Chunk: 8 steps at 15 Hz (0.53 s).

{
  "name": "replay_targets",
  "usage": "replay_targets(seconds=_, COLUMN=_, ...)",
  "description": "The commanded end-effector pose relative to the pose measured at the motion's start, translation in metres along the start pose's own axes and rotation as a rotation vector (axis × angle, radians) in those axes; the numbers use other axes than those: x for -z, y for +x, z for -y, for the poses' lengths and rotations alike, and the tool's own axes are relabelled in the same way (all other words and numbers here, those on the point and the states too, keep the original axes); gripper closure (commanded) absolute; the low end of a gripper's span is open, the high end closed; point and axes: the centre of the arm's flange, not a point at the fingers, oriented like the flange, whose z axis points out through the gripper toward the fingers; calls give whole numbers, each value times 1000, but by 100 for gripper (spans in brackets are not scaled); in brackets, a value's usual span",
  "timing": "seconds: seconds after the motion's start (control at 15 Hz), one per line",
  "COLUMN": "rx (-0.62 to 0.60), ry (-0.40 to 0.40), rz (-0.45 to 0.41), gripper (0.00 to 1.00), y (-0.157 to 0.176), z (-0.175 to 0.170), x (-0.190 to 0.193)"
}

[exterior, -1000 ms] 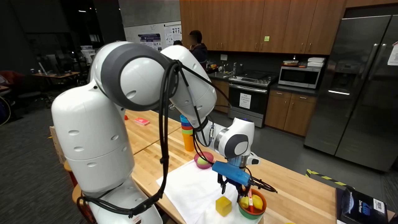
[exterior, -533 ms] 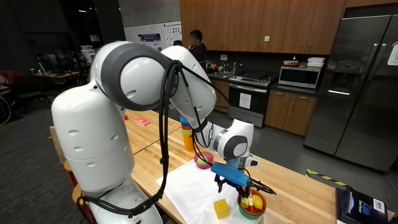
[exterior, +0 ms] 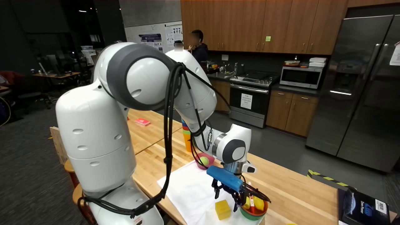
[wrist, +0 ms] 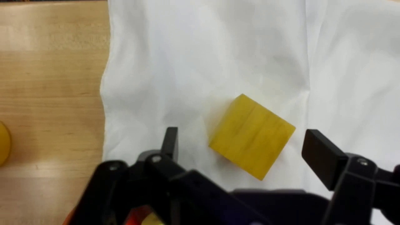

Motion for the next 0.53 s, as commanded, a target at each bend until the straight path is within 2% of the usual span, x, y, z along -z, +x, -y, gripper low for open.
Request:
replay_targets(seconds=0.0, rx=-130, ry=-23, rz=-13, gripper=0, y=-2, z=4, x=-7)
replay_targets(seconds=0.47, rx=-309, ry=-91, rz=-108, gripper=0, y=-16, z=13, x=-30)
